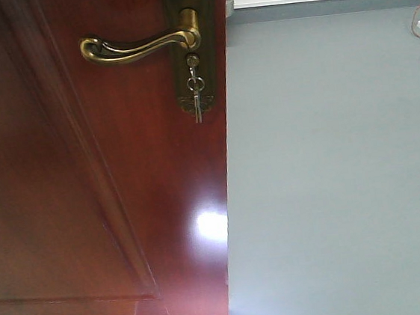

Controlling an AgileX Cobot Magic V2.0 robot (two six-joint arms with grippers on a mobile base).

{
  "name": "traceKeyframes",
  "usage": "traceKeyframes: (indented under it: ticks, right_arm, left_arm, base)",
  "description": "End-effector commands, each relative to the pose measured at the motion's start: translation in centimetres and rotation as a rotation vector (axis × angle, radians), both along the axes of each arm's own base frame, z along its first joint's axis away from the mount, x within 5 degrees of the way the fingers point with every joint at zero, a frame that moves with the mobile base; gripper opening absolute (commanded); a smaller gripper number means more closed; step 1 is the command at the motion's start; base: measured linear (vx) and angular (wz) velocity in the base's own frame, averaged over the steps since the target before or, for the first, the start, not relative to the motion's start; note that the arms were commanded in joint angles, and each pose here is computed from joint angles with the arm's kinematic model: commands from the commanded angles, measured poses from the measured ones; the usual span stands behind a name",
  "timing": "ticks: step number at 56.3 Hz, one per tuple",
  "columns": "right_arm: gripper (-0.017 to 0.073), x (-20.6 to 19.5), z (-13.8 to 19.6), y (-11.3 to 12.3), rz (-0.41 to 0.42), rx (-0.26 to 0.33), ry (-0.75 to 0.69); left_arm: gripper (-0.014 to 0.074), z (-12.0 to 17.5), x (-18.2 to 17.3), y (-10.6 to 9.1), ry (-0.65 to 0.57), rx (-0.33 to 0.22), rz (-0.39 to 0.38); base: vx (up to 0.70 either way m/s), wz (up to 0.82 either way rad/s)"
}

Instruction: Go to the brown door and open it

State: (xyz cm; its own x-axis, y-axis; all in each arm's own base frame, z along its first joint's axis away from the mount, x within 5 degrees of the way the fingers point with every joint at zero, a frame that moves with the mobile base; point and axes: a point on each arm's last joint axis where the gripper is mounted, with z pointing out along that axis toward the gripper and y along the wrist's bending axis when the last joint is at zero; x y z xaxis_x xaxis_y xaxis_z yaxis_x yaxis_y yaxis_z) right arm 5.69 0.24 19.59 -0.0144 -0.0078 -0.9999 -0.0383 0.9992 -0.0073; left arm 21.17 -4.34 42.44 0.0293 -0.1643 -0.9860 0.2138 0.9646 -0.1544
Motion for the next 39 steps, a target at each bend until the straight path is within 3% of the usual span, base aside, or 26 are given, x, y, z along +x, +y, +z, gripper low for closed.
traceKeyframes:
  ticks: [1,7,8,9,10,13,27,39]
  right_arm:
    - [0.0,-0.09,0.63,-0.09,-0.012,-0.008,-0.088]
    - [0.0,-0.09,0.63,-0.09,-0.012,-0.008,-0.088]
    - [0.0,-0.09,0.63,-0.09,-0.012,-0.008,-0.088]
    - [0.0,-0.09,0.63,-0.09,-0.012,-0.008,-0.088]
    - [0.0,-0.09,0.63,-0.09,-0.012,-0.008,-0.088]
    - [0.0,-0.09,0.63,-0.09,-0.012,-0.008,-0.088]
    - [0.0,-0.09,0.63,-0.09,-0.012,-0.008,-0.088]
    - [0.0,-0.09,0.63,-0.09,-0.012,-0.008,-0.088]
  left_arm:
    - [-0.0003,1.38,-0.24,0.38,-0.049,-0.017,0.037]
    - [-0.0003,1.34,-0.14,0.35,-0.062,0.046,0.041]
    - [-0.0003,1.36,-0.14,0.34,-0.069,0.076,0.043]
    - [-0.0003,1.37,-0.14,0.34,-0.068,0.064,0.042]
    - [-0.0003,1.36,-0.09,0.33,-0.075,0.093,0.045]
    - [-0.0003,1.43,-0.12,0.32,-0.078,0.071,0.042]
    - [-0.0003,1.6,-0.18,0.12,-0.116,0.159,0.029]
    - [-0.0003,1.76,-0.21,0.12,-0.137,0.168,0.03]
  base:
    - [0.0,0.0]
    - [0.0,0.0]
    - [0.0,0.0]
    - [0.0,0.0]
    - [0.0,0.0]
    - [0.0,0.0]
    - [0.0,0.0]
    - [0.0,0.0]
